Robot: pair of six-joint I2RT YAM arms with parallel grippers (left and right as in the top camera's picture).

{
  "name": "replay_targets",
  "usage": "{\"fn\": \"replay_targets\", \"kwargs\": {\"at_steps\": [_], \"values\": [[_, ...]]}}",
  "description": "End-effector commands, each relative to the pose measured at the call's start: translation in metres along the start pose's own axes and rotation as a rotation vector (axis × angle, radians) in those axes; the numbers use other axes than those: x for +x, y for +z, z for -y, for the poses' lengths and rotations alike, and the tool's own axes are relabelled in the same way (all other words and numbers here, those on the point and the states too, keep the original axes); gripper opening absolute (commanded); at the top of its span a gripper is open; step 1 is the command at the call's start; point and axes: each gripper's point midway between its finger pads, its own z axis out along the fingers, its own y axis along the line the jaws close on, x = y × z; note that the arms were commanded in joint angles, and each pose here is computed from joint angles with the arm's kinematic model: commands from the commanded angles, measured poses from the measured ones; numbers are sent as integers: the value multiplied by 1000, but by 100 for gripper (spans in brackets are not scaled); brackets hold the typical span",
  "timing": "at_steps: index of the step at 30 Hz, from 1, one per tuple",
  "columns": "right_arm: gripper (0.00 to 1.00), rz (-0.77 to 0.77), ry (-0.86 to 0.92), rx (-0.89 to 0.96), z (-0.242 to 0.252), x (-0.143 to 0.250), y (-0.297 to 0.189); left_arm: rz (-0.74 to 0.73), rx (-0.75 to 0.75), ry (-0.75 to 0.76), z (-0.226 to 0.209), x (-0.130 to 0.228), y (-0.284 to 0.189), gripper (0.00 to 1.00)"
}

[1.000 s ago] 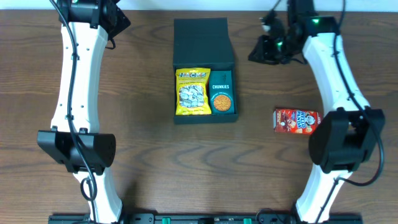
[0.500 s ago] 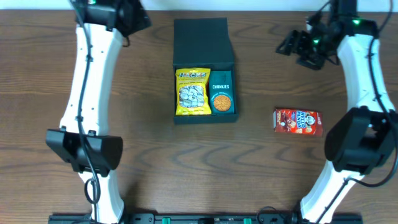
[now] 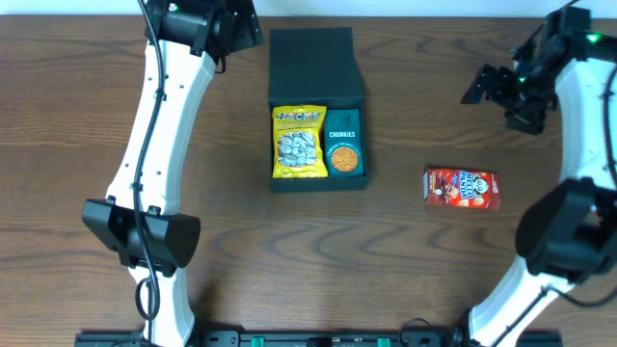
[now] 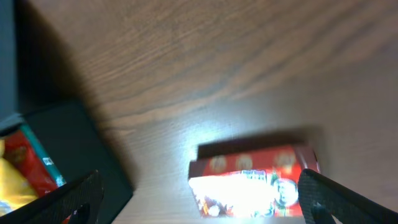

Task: Pack container
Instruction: 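Withdraw the right gripper up and right toward the Hello Panda box, then lower the right gripper onto the red Hello Panda box and grasp it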

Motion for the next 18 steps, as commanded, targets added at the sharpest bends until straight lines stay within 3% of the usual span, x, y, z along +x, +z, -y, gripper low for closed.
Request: {"fn": "replay_targets", "kwargs": {"at_steps": [1, 7, 13, 18], "values": [[99, 107, 116, -6, -2, -2, -43, 8, -3, 12, 1, -3, 7, 96], [99, 191, 132, -68, -15, -13, -60, 36, 6, 1, 2, -10, 7, 95], [99, 155, 131, -152, -31, -8, -60, 42, -30, -23, -16, -17, 11, 95], [99, 63, 440, -79, -21, 15, -49, 57, -80, -83, -51, -31, 17, 95]]}}
